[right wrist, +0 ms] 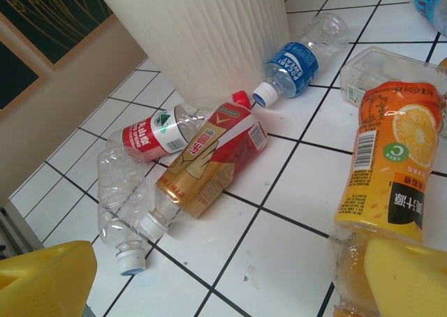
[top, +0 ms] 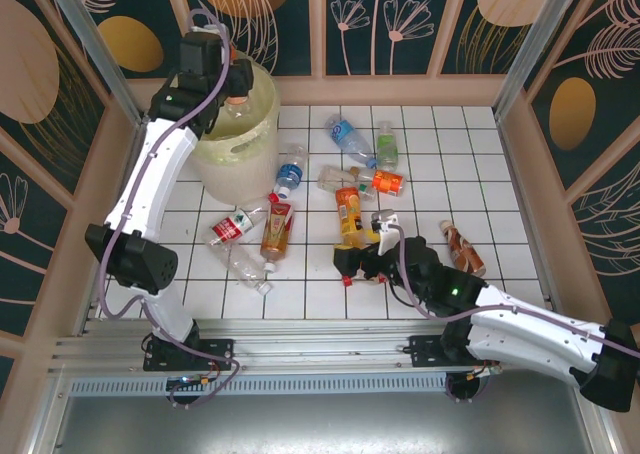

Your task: Put the plastic bottles in the bin

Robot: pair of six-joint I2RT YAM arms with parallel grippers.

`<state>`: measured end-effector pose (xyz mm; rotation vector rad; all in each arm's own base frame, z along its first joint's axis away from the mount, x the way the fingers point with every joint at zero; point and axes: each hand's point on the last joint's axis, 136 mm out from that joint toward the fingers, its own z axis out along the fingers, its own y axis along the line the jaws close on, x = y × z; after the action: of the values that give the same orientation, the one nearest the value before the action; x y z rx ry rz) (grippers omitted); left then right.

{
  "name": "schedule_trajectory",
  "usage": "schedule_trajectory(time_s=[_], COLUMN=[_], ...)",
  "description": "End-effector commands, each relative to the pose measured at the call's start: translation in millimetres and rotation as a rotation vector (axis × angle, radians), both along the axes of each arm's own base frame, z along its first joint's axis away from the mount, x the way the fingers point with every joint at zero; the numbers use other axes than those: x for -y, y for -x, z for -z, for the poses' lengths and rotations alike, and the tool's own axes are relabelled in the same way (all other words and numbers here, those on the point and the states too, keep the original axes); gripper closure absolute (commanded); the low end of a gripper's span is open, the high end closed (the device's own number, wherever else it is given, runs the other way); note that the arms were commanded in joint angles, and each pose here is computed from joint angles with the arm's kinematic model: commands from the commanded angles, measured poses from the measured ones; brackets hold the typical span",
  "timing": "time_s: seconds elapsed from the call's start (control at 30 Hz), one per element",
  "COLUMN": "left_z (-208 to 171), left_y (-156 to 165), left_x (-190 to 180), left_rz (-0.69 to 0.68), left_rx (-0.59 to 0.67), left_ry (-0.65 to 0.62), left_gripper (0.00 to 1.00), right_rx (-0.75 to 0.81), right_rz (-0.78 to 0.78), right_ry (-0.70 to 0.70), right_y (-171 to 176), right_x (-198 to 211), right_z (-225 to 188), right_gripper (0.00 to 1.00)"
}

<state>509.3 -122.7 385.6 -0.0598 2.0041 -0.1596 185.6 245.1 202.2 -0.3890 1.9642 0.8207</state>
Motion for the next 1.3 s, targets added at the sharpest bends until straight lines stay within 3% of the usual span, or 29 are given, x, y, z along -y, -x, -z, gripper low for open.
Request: schedule_trajectory(time_s=[0.0,0.37,0.7,0.97,1.27], left_z=[20,82,92,50,-15], left_y=[-6,-16,-15,-1,51], left_x=[5,14,15,8,4], left_rz=[0.036,0.081,0.084,0.062,0.121], left_rx=[-0.044,-0.199,-0.228,-0.144,0.024], left_ry=[-0.039,-0.074,-0.063,-0.038,0.027], left_gripper=[0.43,0.38,0.29,0.24,0.01], right_rx=[-0.010,-0.022,-0.050,-0.094,-0.176], right_rz=[0.007,0.031,0.116,0.134,0.171], right_ry=[-0.002,0.010,0.029,0.031,0.054], right_y=[2,2,-7,-14,-36], right_x=[4,10,23,30,52], right_z=[2,9,14,16,22], right_gripper=[0.01,0.01,0.01,0.07,0.20])
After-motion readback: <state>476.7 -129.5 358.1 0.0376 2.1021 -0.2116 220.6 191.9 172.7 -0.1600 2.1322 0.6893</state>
